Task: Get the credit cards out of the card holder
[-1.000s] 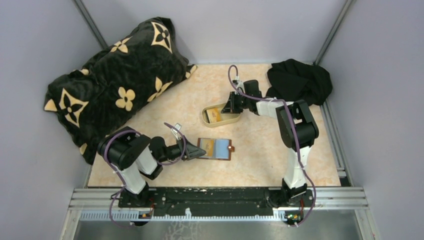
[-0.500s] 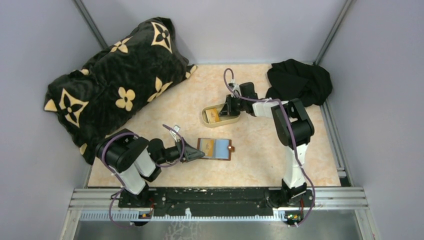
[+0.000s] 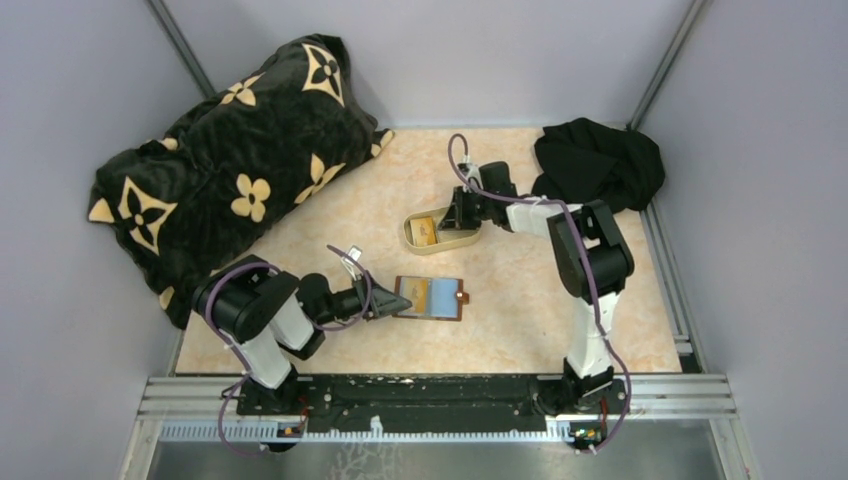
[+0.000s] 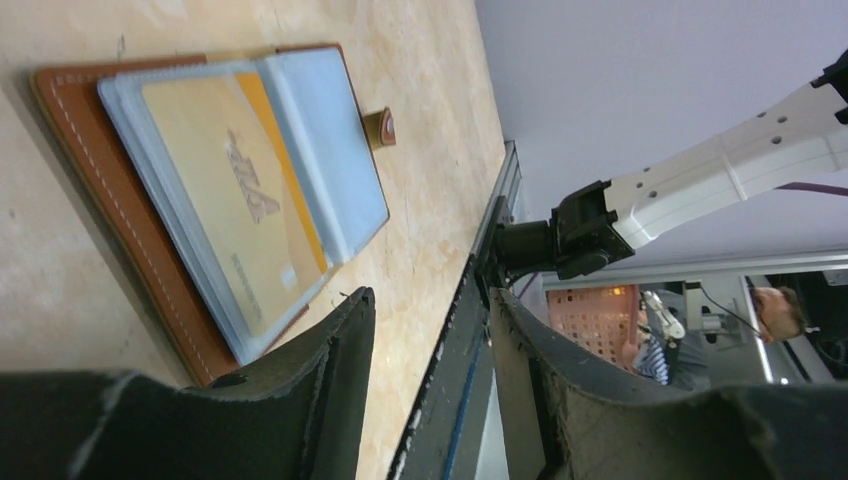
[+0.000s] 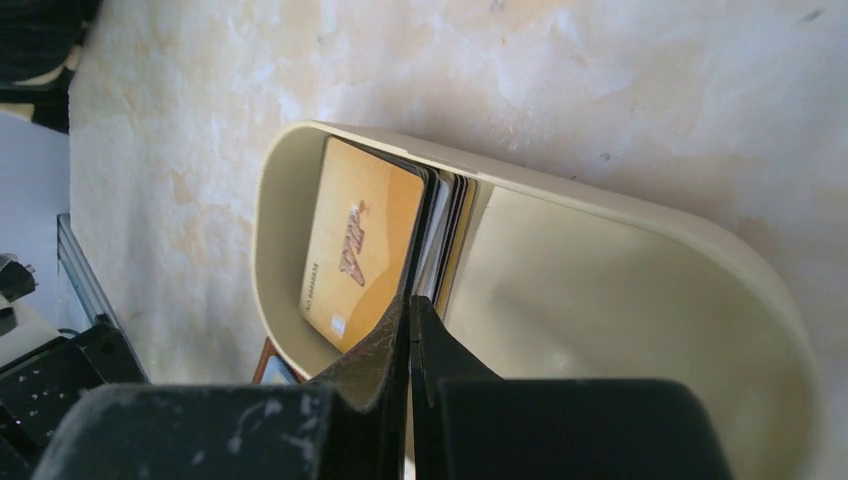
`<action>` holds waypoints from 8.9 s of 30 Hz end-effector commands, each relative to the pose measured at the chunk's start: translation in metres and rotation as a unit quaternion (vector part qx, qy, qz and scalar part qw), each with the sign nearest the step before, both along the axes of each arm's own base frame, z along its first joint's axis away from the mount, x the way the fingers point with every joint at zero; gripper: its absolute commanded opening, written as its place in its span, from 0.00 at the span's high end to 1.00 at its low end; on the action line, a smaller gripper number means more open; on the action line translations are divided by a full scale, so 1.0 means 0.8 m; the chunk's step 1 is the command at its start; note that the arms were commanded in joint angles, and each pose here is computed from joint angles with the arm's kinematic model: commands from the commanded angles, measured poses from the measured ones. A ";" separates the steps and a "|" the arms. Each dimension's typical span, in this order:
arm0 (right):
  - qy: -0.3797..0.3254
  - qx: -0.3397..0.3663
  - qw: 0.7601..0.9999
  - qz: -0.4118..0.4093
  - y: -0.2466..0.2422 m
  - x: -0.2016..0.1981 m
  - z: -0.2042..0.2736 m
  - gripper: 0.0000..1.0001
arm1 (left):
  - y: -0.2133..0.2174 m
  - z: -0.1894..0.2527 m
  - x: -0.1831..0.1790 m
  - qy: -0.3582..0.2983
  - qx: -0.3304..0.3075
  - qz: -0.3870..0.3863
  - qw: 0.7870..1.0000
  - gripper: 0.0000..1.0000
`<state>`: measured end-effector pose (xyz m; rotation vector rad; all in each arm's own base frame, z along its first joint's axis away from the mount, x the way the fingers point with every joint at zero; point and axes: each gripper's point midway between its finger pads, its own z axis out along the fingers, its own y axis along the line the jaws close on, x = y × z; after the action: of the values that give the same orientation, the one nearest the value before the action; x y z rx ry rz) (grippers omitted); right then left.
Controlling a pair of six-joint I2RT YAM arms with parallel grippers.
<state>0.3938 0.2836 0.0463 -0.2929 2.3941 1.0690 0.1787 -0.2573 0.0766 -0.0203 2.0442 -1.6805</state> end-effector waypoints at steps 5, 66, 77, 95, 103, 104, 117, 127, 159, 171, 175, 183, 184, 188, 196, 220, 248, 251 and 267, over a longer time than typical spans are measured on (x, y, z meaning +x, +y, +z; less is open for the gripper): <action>-0.151 0.029 0.987 -0.037 -0.021 0.026 0.150 0.99 | -0.002 0.005 0.032 -0.061 0.024 0.025 0.998 0.48; -0.014 0.059 0.997 0.037 -0.024 -0.244 -0.010 0.89 | -0.055 -0.018 0.014 -0.042 0.146 -0.008 0.988 0.62; -0.005 0.061 0.997 0.041 -0.024 -0.249 -0.021 0.81 | -0.065 -0.052 0.000 0.004 0.117 -0.024 0.993 0.63; 0.010 0.149 0.983 0.107 -0.001 -0.268 0.003 0.77 | -0.059 -0.076 0.000 0.028 0.124 -0.015 0.992 0.64; 0.006 0.139 0.981 0.132 -0.005 -0.278 0.009 0.78 | -0.051 -0.077 0.006 0.025 0.130 -0.010 0.991 0.64; 0.005 0.141 0.981 0.132 -0.004 -0.278 0.009 0.78 | -0.051 -0.078 0.006 0.025 0.131 -0.010 0.991 0.64; 0.010 0.143 0.984 0.102 0.003 -0.252 -0.008 0.78 | -0.050 -0.048 -0.001 0.009 0.116 -0.018 0.993 0.65; 0.002 0.140 0.986 0.096 0.003 -0.235 -0.007 0.78 | -0.036 -0.052 0.013 -0.019 0.180 0.002 0.984 0.64; -0.017 0.059 0.996 0.058 -0.014 -0.201 -0.019 0.71 | -0.051 -0.034 0.003 -0.022 0.094 -0.033 0.995 0.66; -0.001 0.072 0.995 0.064 -0.010 -0.208 -0.027 0.71 | -0.024 -0.068 0.027 -0.026 0.162 -0.017 0.986 0.66; 0.000 0.073 0.995 0.065 -0.010 -0.208 -0.028 0.71 | -0.023 -0.077 0.022 -0.013 0.155 -0.018 0.988 0.66; 0.008 0.091 0.993 0.072 -0.004 -0.211 -0.028 0.67 | -0.024 -0.089 0.017 0.002 0.148 -0.021 0.989 0.67; 0.010 0.094 0.993 0.074 -0.003 -0.212 -0.028 0.67 | -0.023 -0.090 0.017 0.004 0.148 -0.021 0.989 0.67; 0.014 0.109 0.991 0.077 0.001 -0.213 -0.028 0.67 | -0.022 -0.095 0.013 0.012 0.146 -0.022 0.989 0.68; 0.010 0.060 0.995 0.077 -0.004 -0.210 -0.042 0.67 | -0.022 -0.102 0.010 0.021 0.138 -0.023 0.990 0.68; 0.033 0.262 0.954 0.145 0.033 -0.252 0.032 0.70 | -0.024 -0.111 0.003 0.039 0.119 -0.026 0.992 0.69; 0.075 0.182 0.965 0.174 0.042 -0.278 -0.033 0.71 | -0.036 -0.044 0.008 -0.002 0.059 -0.034 0.998 0.70; 0.079 0.184 0.965 0.171 0.043 -0.278 -0.037 0.71 | -0.036 -0.026 0.008 -0.007 0.054 -0.033 0.998 0.71; 0.086 0.190 0.963 0.168 0.044 -0.278 -0.040 0.72 | 0.014 -0.054 -0.035 0.037 0.185 0.011 0.982 0.71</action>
<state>0.1832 0.3203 0.0335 -0.4926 2.1927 1.7567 0.1648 -0.2602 0.0561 0.0426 2.2404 -1.4273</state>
